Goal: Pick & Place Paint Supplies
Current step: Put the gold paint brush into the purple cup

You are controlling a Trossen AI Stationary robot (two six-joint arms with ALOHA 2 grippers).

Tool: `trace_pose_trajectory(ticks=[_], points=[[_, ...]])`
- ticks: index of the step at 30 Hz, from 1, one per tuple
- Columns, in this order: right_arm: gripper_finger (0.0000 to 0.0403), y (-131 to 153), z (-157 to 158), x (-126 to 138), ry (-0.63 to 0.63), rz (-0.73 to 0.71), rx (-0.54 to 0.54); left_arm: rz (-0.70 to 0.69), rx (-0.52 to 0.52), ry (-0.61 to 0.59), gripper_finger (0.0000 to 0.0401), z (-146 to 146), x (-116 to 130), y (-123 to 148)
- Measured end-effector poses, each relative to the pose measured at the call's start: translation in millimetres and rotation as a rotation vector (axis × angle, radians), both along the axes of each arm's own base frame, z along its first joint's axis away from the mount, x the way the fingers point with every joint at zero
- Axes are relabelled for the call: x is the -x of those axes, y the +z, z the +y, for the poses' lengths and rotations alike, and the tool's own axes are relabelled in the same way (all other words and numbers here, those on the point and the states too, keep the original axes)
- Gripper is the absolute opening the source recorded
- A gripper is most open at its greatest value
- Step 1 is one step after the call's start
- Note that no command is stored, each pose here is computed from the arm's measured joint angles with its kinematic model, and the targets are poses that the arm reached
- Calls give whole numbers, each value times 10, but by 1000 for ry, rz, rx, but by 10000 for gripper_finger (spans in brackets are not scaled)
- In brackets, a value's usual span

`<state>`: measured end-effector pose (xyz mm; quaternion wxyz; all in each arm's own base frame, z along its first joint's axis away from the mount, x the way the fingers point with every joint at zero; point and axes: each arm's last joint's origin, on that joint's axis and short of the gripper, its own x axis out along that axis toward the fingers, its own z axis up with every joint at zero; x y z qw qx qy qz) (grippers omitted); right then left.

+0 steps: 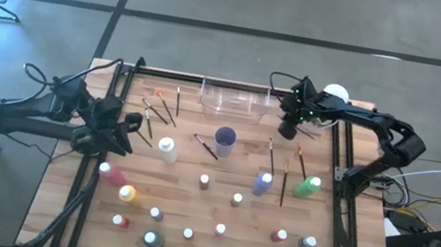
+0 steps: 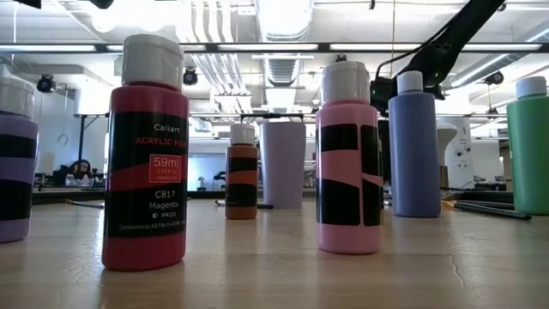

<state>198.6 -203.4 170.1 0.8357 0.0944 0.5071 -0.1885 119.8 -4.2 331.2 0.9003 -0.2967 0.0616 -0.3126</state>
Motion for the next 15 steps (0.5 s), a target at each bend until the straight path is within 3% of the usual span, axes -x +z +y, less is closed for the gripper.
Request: trace_pose_trajectory(ticks=[15], points=[[8, 814, 260, 223, -33, -250, 209, 0, 0, 0, 81, 0, 0, 0]])
